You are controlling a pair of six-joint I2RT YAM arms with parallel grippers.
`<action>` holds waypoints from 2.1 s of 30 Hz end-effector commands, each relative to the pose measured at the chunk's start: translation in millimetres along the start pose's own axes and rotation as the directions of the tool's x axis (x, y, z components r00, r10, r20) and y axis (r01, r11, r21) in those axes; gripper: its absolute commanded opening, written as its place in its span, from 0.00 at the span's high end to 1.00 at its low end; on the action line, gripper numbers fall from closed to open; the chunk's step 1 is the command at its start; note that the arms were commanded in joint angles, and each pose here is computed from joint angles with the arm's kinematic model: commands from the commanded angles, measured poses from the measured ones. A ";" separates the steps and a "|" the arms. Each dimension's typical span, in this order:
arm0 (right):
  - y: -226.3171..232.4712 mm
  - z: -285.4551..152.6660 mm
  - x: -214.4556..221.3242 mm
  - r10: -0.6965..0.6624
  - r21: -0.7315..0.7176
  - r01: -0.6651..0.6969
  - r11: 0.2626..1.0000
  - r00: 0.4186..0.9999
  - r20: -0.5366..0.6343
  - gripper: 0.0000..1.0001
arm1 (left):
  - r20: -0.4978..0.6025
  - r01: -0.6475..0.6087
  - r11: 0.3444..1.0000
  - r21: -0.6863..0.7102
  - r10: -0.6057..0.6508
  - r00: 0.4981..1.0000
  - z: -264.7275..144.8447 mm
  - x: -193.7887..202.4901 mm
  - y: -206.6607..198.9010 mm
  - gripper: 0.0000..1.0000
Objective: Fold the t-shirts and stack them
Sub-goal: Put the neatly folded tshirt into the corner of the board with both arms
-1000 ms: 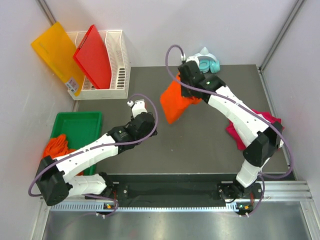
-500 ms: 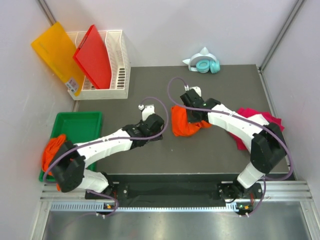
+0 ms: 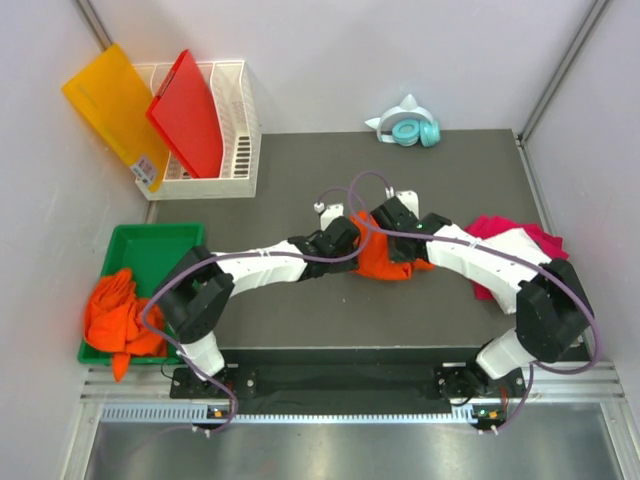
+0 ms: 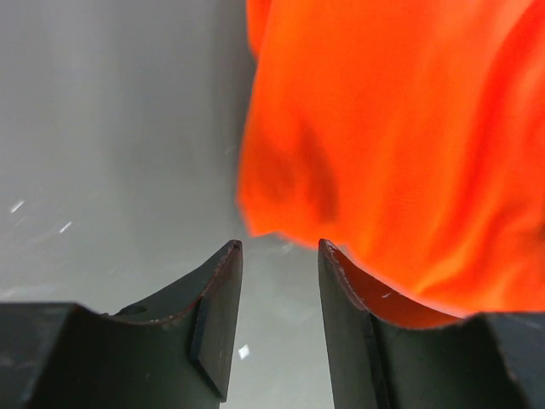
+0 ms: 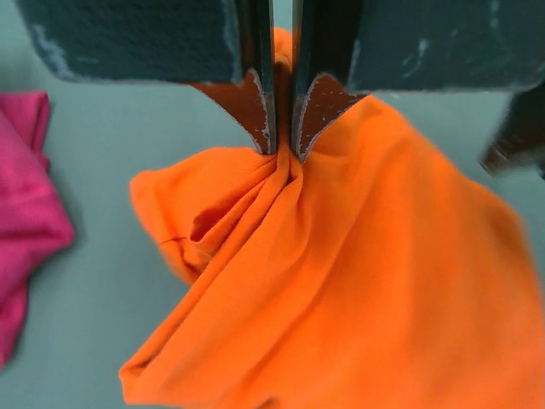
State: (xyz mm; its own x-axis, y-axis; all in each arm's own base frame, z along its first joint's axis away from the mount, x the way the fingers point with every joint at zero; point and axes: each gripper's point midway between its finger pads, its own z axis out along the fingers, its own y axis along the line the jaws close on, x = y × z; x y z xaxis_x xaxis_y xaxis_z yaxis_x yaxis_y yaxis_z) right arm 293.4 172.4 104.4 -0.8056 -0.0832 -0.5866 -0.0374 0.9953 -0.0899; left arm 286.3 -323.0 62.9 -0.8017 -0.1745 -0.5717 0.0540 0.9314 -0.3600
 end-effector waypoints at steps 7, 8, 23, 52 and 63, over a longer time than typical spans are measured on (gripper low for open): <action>-22.0 -5.7 44.0 0.067 0.034 -0.066 0.997 0.997 -0.033 1.00 | 0.120 -0.050 0.999 0.007 0.049 0.992 16.8 -44.1 -31.9 0.40; -21.9 -6.6 45.1 0.069 0.030 -0.068 0.997 0.997 -0.033 1.00 | 0.138 -0.065 0.998 0.002 0.064 0.988 16.5 -48.9 -32.2 0.38; -27.7 -10.9 48.5 0.089 0.025 -0.089 0.996 0.996 -0.013 1.00 | 0.003 -0.055 0.993 0.102 0.054 0.999 64.8 -19.8 -42.7 0.36; -34.8 -7.6 27.8 0.127 0.054 -0.128 0.990 0.992 0.025 1.00 | -0.013 -0.091 0.996 -0.006 0.091 0.996 32.7 -17.8 -6.0 1.00; -19.3 -13.8 -47.4 0.132 0.009 -0.135 0.991 0.982 0.136 1.00 | 0.209 -0.094 0.986 -0.139 0.122 0.970 -41.0 -122.6 26.9 1.00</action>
State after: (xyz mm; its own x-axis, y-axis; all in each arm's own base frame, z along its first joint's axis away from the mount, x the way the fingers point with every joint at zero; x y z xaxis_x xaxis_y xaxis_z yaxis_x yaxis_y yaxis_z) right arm 298.5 159.5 124.8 -0.7577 0.0569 -0.6502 0.0691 0.9976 0.0067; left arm 342.0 -309.9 118.7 -0.7283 -0.1436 -0.6700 0.1043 0.9432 -0.3155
